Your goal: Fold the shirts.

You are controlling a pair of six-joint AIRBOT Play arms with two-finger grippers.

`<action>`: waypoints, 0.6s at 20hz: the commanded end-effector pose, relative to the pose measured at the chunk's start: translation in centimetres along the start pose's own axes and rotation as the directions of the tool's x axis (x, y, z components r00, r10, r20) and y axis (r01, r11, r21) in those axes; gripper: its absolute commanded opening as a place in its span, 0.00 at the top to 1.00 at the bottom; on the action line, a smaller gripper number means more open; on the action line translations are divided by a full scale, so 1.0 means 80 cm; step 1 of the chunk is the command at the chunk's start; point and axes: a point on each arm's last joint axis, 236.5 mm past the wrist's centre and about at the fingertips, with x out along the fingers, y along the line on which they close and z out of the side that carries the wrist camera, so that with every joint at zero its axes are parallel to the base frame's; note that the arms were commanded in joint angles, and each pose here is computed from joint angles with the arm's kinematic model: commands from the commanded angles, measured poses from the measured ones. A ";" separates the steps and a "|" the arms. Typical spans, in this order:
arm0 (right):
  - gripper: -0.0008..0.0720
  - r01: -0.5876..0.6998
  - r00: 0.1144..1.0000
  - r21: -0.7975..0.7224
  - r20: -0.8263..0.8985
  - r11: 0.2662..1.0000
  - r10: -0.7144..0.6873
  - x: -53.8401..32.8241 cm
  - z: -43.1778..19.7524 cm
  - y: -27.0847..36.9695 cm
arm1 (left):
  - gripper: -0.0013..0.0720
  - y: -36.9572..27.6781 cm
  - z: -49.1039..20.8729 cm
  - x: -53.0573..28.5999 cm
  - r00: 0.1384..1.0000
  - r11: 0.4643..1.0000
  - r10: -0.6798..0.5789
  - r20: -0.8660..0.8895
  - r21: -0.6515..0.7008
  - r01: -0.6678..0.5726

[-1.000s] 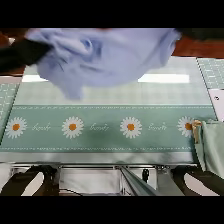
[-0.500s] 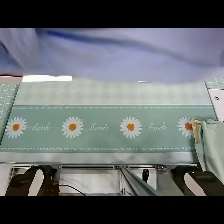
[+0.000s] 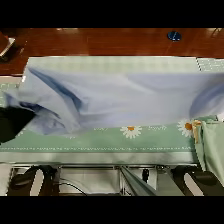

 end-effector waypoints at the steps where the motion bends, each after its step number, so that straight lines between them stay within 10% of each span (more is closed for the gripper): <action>1: 0.96 -0.049 0.987 0.079 -0.150 0.996 0.060 0.092 -0.058 -0.007 | 0.95 0.058 -0.080 0.073 0.984 0.971 -0.042 -0.174 -0.239 -0.001; 12: 0.96 -0.064 0.942 0.331 -0.292 0.941 0.167 0.385 -0.059 -0.059 | 0.95 0.220 -0.011 0.231 0.978 0.916 0.176 0.116 -0.383 -0.119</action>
